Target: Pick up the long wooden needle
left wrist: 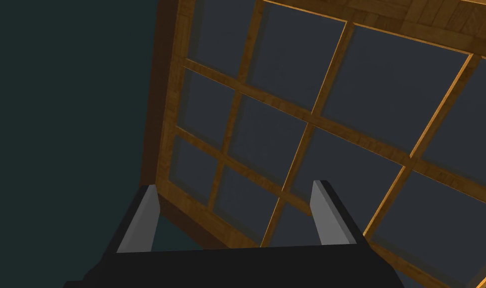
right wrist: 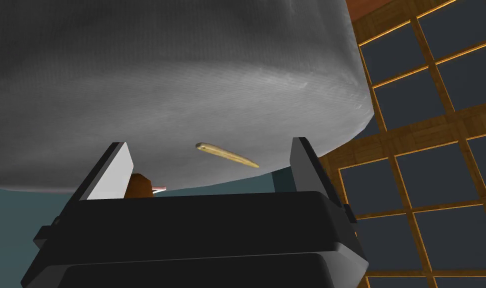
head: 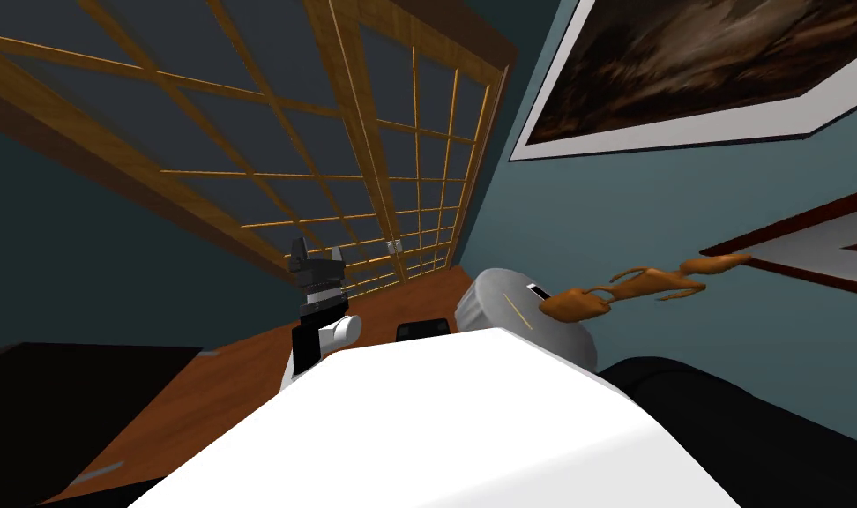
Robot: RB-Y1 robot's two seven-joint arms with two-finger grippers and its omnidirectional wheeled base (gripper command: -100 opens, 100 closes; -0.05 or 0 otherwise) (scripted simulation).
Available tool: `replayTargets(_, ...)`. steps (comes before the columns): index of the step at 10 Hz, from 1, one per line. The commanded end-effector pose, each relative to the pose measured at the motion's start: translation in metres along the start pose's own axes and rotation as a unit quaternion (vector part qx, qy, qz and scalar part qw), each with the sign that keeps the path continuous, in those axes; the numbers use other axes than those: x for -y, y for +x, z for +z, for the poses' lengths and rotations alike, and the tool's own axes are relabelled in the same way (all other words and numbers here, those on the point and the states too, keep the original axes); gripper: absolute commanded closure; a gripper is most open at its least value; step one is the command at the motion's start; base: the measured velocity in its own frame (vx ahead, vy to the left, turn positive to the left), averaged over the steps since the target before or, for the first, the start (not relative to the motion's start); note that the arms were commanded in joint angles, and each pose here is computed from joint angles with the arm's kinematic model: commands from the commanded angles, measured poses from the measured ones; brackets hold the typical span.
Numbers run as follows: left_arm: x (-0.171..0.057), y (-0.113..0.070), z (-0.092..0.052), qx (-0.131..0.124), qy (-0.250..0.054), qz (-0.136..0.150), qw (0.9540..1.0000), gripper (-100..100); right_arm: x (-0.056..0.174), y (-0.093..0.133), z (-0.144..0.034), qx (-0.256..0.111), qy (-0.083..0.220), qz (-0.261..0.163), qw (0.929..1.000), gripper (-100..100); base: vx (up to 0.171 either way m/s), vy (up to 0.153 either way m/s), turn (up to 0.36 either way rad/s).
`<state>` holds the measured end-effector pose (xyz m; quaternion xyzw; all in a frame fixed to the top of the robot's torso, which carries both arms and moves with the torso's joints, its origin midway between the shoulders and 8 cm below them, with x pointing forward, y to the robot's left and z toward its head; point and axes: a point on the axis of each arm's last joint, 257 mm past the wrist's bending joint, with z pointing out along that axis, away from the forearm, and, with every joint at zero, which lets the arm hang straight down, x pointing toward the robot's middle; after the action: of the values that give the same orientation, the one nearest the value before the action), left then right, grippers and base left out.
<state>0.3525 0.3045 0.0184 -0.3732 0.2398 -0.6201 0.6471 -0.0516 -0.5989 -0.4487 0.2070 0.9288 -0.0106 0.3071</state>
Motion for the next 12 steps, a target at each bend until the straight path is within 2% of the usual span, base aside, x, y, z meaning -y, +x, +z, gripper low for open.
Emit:
replayTargets(1,0.000,0.000,0.000,0.000,0.000,0.000,1.0000,0,0.005,0.006,-0.001,-0.005,0.003,-0.002,1.0000,-100,0.042,-0.030,0.032)
replayTargets(2,0.000,0.000,0.000,0.000,0.000,0.000,1.0000,0,0.012,0.020,-0.008,-0.027,0.009,-0.012,0.9995,-100,0.071,-0.008,0.331)
replayTargets(3,0.000,0.000,0.000,0.000,0.000,0.000,1.0000,0,0.016,0.023,-0.010,-0.030,0.014,-0.012,0.9994,-100,0.072,-0.026,0.218)
replayTargets(5,0.000,0.000,0.000,0.000,0.000,0.000,1.0000,0,0.032,0.054,-0.027,-0.075,0.029,-0.029,0.9963,-100,0.148,-0.074,0.370)
replayTargets(7,0.000,0.000,0.000,0.000,0.000,0.000,1.0000,0,0.032,0.054,-0.027,-0.075,0.029,-0.029,0.9963,-100,0.082,-0.045,0.135)
replayTargets(9,0.000,0.000,0.000,0.000,0.000,0.000,1.0000,0,0.040,0.081,-0.041,-0.114,0.037,-0.041,0.9919,-100,0.105,-0.043,0.368)
replayTargets(10,0.000,0.000,0.000,0.000,0.000,0.000,1.0000,0,0.040,0.081,-0.041,-0.114,0.037,-0.041,0.9919,-100,0.122,-0.090,0.153)
replayTargets(11,0.000,0.000,0.000,0.000,0.000,0.000,1.0000,0,0.042,0.093,-0.046,-0.131,0.039,-0.046,0.9896,-100,0.114,-0.074,0.223)
replayTargets(12,0.000,0.000,0.000,0.000,0.000,0.000,1.0000,0,0.038,0.091,-0.044,-0.128,0.035,-0.046,0.9901,-100,0.087,-0.065,0.131)
